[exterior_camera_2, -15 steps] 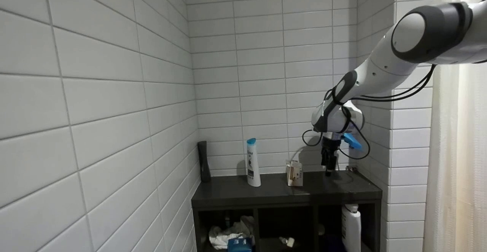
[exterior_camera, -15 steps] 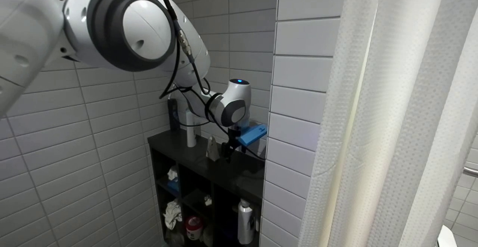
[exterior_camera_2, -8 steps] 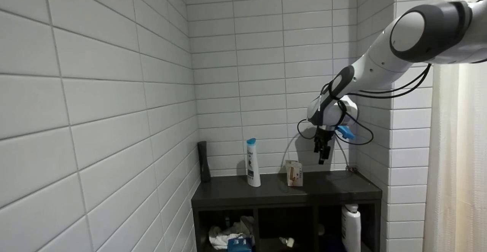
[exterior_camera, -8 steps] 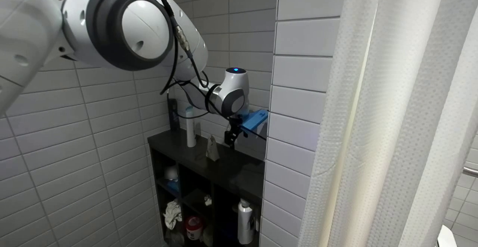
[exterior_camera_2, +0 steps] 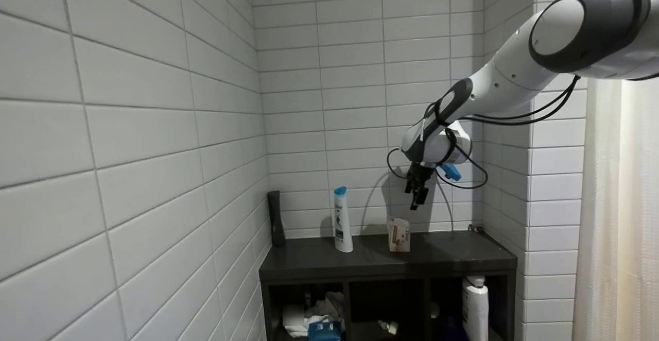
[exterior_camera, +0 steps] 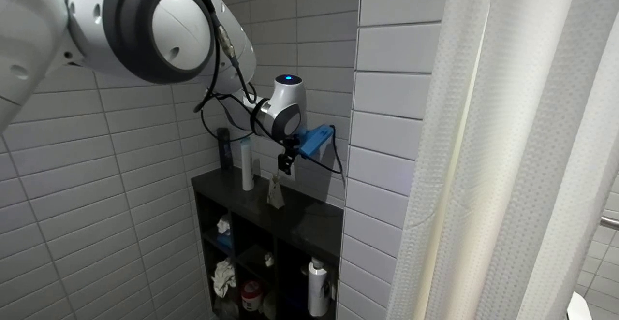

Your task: Pick up the dove box

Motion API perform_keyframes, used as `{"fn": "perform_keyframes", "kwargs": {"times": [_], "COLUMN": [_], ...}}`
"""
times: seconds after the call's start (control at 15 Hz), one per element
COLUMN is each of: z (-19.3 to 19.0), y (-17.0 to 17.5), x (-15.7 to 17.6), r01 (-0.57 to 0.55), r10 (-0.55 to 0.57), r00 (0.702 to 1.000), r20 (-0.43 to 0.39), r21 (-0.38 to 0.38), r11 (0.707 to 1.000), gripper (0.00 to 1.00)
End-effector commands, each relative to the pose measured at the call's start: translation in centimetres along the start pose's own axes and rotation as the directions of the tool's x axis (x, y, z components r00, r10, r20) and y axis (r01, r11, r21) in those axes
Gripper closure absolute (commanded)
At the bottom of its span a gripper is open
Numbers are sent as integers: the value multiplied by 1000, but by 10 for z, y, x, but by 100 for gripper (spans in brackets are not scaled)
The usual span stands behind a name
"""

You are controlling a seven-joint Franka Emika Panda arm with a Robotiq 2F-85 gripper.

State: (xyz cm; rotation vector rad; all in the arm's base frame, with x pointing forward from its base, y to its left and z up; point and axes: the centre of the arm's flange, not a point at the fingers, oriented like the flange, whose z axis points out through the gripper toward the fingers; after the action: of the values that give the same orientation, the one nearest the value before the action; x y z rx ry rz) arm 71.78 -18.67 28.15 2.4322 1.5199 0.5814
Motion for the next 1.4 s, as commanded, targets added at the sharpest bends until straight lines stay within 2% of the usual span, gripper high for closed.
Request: {"fn": "perform_keyframes", "kwargs": {"times": [0.0, 0.27, 0.6, 1.0, 1.33], "z": [-23, -28, -35, -49, -50], "y": [0, -1, -7, -14, -14], "x": [16, 30, 40, 43, 47], "r01": [41, 14, -44, -92, -105], "r10": [-42, -16, 52, 110, 142], "r00": [997, 991, 980, 980, 978], "r20": [-57, -132, -191, -164, -153], "r21": [-26, -12, 47, 115, 223], "r11": [999, 1000, 998, 989, 969], "gripper": [0, 0, 0, 0, 0]}}
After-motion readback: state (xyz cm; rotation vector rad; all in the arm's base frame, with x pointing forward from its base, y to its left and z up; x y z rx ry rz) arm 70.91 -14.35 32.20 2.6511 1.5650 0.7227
